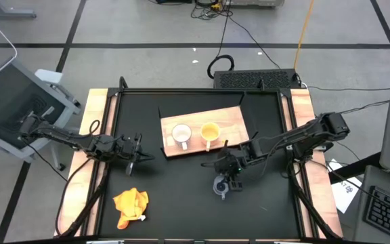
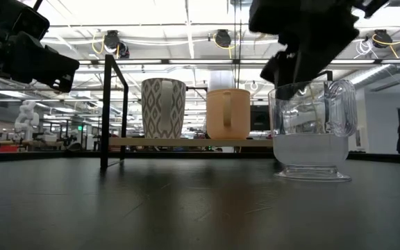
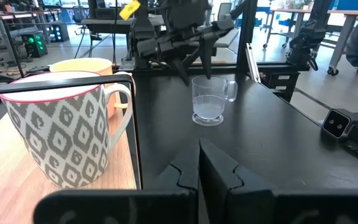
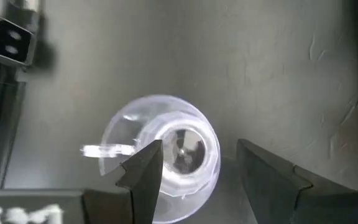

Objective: Stack small to large cups/mugs on shelf
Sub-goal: Put the transparent mug on the shelf

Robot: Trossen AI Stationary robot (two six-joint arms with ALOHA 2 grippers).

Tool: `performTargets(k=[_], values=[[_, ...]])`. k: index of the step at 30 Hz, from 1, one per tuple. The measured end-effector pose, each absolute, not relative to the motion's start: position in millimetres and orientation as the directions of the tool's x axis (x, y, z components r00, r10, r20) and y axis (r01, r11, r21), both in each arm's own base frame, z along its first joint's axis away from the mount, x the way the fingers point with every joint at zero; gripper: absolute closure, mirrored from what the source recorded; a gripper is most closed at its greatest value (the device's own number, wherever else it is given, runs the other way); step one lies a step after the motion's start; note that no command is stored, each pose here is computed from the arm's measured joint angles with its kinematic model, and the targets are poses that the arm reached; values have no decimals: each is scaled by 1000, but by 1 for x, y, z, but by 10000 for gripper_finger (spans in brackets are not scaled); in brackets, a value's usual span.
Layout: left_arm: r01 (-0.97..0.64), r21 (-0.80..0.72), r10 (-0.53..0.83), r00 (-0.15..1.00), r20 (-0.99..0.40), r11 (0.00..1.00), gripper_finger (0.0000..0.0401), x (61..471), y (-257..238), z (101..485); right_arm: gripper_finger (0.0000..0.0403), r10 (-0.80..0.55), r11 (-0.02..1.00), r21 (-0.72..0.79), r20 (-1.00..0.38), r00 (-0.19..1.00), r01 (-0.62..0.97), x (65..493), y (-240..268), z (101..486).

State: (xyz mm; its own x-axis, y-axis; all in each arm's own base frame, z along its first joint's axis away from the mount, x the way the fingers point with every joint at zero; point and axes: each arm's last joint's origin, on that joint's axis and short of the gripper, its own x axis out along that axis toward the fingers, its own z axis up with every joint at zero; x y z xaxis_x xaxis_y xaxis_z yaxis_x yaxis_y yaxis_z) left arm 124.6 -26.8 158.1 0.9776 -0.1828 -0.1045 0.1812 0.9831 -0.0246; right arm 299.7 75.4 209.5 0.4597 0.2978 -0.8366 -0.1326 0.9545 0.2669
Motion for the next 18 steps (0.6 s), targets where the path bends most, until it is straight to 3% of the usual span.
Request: performTargets(k=[18], values=[[188, -27, -190, 972, -136, 982, 391, 124, -27, 155, 209, 286, 958, 266, -865, 413, -107, 305, 77, 193]])
